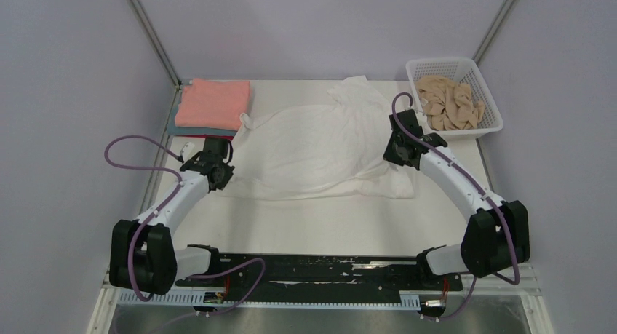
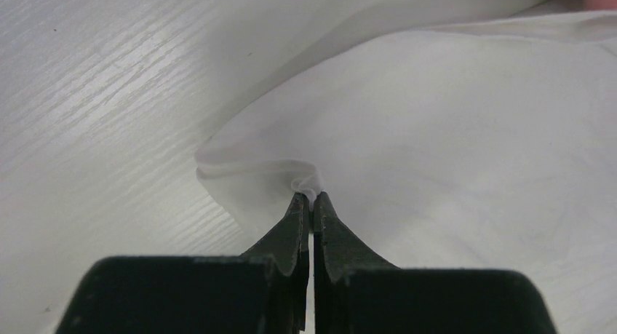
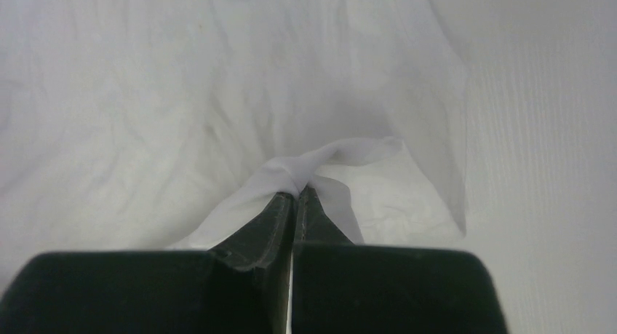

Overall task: Fold and stack the t-shirts
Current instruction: Fold the flattened tshirt in 1/3 of the way

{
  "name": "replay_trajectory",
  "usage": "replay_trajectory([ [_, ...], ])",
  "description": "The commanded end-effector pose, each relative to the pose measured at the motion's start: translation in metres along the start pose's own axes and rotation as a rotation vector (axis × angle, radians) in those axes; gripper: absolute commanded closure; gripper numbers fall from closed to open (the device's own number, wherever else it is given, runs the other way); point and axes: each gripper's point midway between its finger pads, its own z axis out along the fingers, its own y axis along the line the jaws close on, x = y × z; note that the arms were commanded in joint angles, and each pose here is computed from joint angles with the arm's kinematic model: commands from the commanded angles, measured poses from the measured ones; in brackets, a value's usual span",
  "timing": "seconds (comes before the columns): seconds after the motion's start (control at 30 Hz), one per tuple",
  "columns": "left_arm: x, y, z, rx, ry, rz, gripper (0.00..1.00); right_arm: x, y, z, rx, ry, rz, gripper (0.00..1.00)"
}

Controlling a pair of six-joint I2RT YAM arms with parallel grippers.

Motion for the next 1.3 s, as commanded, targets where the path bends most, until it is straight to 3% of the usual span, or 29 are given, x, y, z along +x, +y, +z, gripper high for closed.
replay_trajectory([
  [0.0,-0.031,-0.012,0.002,-0.041,-0.111,-0.087,1.00,-0.053,0.029,0.013,-0.089,-0.109,-0.029,1.00],
  [0.6,-0.041,-0.032,0.032,-0.098,-0.108,-0.122,0.98,-0.095,0.050,0.069,-0.123,-0.071,-0.096,0.94],
  [0.67,-0.041,-0.034,0.033,-0.093,-0.107,-0.127,0.77,-0.095,0.053,0.081,-0.123,-0.050,-0.100,0.93],
  [0.7,-0.043,-0.036,0.033,-0.083,-0.113,-0.128,0.52,-0.097,0.055,0.087,-0.124,-0.044,-0.106,0.91],
  [0.73,-0.044,-0.038,0.032,-0.075,-0.118,-0.127,0.38,-0.100,0.057,0.093,-0.124,-0.043,-0.114,0.89],
  [0.77,-0.048,-0.042,0.029,-0.060,-0.127,-0.130,0.14,-0.106,0.058,0.100,-0.118,-0.046,-0.115,0.86],
  [0.83,-0.055,-0.049,0.022,-0.033,-0.142,-0.136,0.02,-0.122,0.062,0.109,-0.121,-0.064,-0.115,0.79],
  [0.87,-0.059,-0.053,0.016,-0.014,-0.151,-0.142,0.01,-0.132,0.063,0.110,-0.124,-0.077,-0.109,0.73],
  [0.93,-0.066,-0.060,0.004,0.030,-0.162,-0.145,0.00,-0.145,0.069,0.102,-0.145,-0.102,-0.103,0.42],
  [1.03,-0.065,-0.071,-0.013,0.135,-0.133,-0.101,0.00,-0.147,0.069,0.079,-0.172,-0.125,-0.069,0.05],
  [1.13,-0.057,-0.093,-0.031,0.301,-0.085,-0.033,0.00,-0.120,0.055,0.064,-0.178,-0.099,-0.053,0.00],
  [1.27,-0.022,-0.110,-0.042,0.456,0.033,0.133,0.00,-0.055,0.068,0.058,-0.374,0.051,-0.061,0.00],
])
